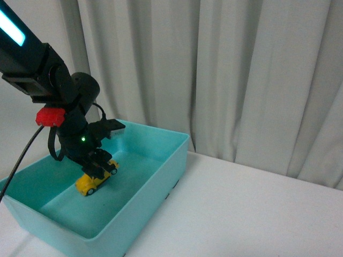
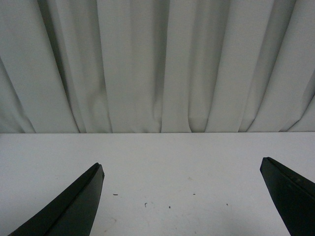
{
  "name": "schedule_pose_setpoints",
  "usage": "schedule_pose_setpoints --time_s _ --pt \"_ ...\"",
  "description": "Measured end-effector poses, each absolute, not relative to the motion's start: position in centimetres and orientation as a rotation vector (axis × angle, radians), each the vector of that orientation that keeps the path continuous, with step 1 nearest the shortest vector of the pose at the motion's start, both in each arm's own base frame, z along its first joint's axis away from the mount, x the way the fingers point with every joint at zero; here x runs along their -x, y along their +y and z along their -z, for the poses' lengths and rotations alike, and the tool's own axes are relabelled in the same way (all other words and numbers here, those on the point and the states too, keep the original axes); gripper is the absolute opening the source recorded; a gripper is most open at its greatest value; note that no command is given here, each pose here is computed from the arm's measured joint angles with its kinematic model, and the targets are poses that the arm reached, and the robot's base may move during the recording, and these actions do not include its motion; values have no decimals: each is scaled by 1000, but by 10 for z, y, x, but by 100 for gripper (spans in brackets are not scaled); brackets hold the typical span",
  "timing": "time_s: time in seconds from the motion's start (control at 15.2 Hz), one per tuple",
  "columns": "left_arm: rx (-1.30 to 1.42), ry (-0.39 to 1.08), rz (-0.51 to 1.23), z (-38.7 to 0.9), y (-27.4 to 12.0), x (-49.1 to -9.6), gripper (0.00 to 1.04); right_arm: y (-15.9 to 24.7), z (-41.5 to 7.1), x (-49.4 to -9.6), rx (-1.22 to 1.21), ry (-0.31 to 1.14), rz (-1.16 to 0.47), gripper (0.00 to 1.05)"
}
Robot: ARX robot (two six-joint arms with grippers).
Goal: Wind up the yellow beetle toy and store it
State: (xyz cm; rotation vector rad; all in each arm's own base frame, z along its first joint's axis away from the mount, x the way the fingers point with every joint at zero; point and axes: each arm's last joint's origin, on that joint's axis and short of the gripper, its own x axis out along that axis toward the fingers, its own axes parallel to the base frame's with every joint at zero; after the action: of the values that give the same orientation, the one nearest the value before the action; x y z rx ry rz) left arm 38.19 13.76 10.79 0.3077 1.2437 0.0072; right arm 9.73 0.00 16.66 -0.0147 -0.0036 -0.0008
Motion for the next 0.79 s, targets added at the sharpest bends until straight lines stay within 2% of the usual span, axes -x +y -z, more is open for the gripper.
schedule_pose_setpoints --time_s 0.13,0.46,0.53,0.66,0.79 --pt "-309 1242 -10 -107 136 -384 37 0 -167 -97 15 -3 1 98" --pt "-286 1237 22 -106 135 -383 92 0 -167 -97 14 -4 1 98" --pt "-279 1216 37 -110 133 -382 100 0 -167 -97 15 -3 1 98" --pt "-266 1088 75 -136 132 -375 98 0 -167 -97 15 -3 1 98" --pt "-265 904 97 -184 133 -367 98 0 -167 -97 15 -3 1 98"
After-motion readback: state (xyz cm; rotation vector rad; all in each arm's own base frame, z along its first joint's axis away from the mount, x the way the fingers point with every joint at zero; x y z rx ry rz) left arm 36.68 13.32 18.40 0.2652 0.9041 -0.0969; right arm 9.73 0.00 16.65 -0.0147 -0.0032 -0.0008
